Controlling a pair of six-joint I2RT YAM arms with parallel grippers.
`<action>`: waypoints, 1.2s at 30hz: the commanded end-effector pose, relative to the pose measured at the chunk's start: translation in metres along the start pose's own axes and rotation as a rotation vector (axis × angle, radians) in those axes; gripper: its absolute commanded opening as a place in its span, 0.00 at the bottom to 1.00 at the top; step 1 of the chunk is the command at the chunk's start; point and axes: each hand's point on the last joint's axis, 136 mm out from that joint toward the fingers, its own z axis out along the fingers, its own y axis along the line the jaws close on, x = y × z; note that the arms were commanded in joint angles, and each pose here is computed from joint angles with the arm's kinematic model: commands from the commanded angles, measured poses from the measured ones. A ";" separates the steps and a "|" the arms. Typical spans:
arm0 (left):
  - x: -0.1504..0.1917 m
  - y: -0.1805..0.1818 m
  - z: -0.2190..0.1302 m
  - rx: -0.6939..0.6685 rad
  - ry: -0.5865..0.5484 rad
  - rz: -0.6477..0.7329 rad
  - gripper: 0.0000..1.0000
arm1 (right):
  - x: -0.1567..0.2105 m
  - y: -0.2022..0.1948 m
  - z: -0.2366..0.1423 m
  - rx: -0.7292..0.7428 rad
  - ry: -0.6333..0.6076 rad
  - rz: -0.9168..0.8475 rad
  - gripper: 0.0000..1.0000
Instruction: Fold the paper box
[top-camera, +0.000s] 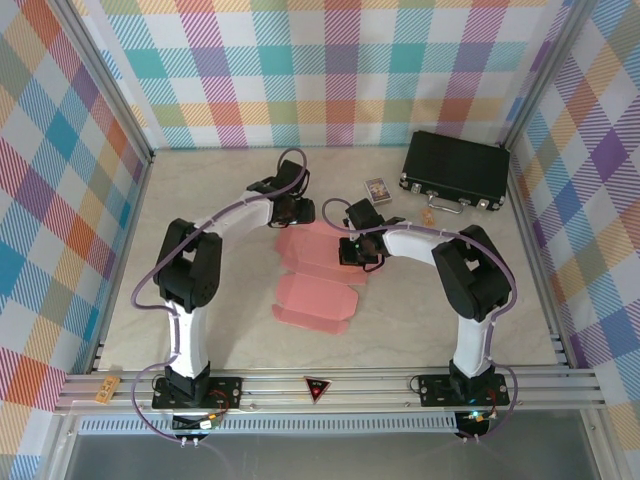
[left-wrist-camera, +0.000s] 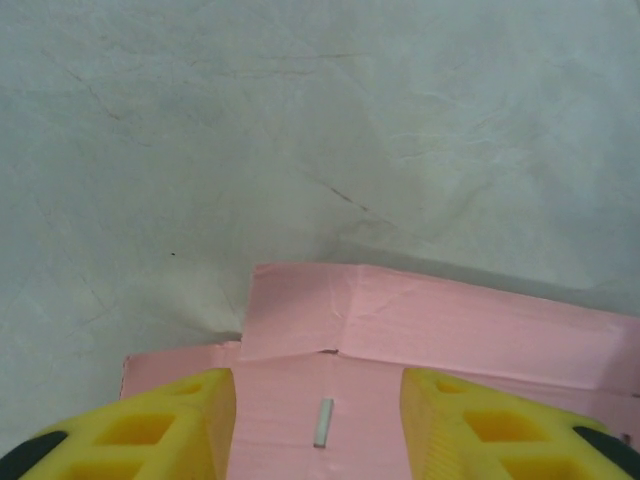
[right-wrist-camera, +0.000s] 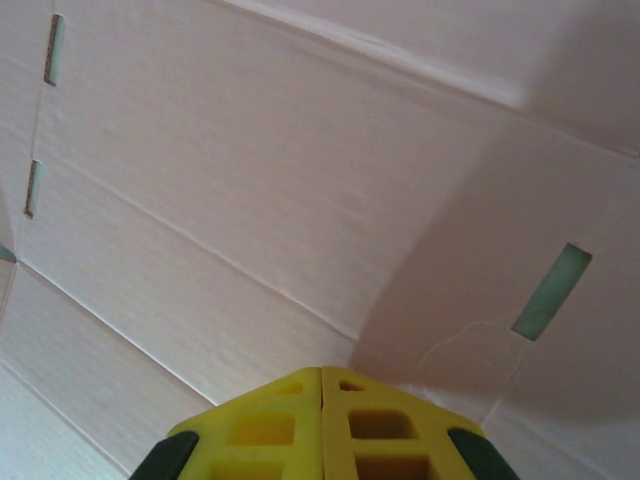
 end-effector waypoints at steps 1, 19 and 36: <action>-0.004 0.000 0.007 0.013 0.035 0.031 0.50 | 0.005 -0.004 0.006 0.006 0.023 0.018 0.08; 0.005 0.003 0.033 0.051 0.117 0.009 0.47 | 0.004 -0.002 0.005 -0.002 0.020 0.014 0.08; -0.003 -0.032 0.009 0.226 0.078 0.072 0.29 | 0.011 -0.013 0.013 0.042 0.050 0.028 0.06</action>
